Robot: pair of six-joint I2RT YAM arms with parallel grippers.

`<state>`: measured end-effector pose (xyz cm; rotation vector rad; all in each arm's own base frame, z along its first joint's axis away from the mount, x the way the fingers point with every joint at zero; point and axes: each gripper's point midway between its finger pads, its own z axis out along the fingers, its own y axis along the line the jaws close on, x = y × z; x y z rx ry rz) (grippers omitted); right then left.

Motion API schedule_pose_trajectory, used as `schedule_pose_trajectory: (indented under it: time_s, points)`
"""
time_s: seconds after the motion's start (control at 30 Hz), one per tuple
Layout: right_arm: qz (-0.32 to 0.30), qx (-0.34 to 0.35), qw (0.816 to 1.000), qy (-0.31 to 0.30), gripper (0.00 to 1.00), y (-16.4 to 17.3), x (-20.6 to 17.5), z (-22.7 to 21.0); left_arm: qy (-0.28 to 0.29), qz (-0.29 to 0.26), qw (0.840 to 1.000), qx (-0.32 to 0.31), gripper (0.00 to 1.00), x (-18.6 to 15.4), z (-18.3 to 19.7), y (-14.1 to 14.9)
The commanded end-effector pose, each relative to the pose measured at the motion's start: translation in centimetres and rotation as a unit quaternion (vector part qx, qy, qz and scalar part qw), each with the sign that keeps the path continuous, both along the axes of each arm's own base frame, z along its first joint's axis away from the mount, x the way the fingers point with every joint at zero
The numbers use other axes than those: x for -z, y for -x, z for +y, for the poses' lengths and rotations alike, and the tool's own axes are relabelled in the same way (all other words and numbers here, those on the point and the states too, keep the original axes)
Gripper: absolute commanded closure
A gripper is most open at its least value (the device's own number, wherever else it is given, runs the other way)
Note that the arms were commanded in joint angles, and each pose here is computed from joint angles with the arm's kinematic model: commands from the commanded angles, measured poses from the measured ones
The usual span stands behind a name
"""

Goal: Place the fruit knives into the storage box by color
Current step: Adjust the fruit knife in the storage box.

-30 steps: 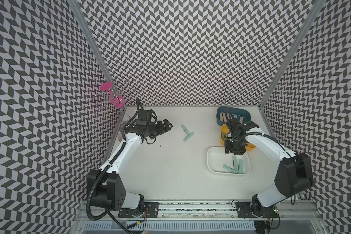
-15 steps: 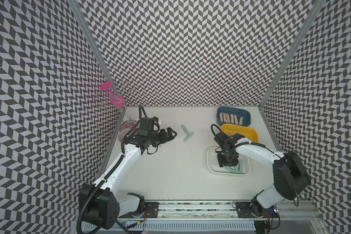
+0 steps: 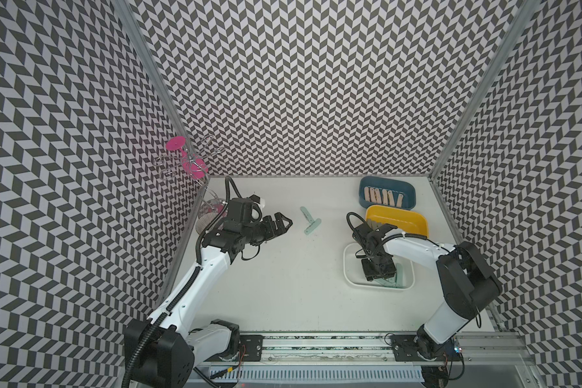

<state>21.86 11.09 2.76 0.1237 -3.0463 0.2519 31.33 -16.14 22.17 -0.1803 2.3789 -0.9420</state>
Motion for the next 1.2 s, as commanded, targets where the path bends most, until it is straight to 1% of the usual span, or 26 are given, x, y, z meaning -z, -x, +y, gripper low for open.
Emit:
schedule_pose_trajectory:
  time_s: [0.0, 0.2, 0.3, 0.43, 0.7, 1.03, 1.17]
  points:
    - [-0.009, -0.011, 1.000, 0.024, 0.49, -0.9, 0.3, -0.5, 0.008, -0.018, 1.000, 0.000, 0.00, -1.0, -0.1, -0.3]
    - [-0.023, -0.016, 0.997, 0.068, 0.50, -2.4, 0.0, -1.3, 0.010, -0.018, 1.000, 0.000, 0.00, -0.9, -0.2, -0.7]
    - [-0.032, -0.013, 0.996, 0.080, 0.51, -3.3, -0.2, -1.5, 0.010, -0.017, 1.000, 0.002, 0.00, -0.7, -0.3, -0.9]
    - [-0.041, -0.005, 0.996, 0.079, 0.54, -4.2, -0.4, -1.4, 0.010, -0.015, 1.000, 0.003, 0.00, -0.5, -0.3, -1.1]
    - [-0.041, 0.022, 0.996, 0.083, 0.55, -4.7, 0.0, -3.0, 0.006, -0.016, 1.000, -0.003, 0.00, -0.5, 0.3, -1.4]
    - [-0.052, 0.036, 0.995, 0.078, 0.59, -5.8, -0.1, -3.3, 0.005, -0.011, 1.000, -0.003, 0.00, -0.2, 0.3, -1.5]
    - [-0.074, 0.048, 0.995, 0.054, 0.63, -6.4, -1.2, -2.5, 0.005, -0.009, 1.000, -0.003, 0.00, -0.2, 0.3, -1.5]
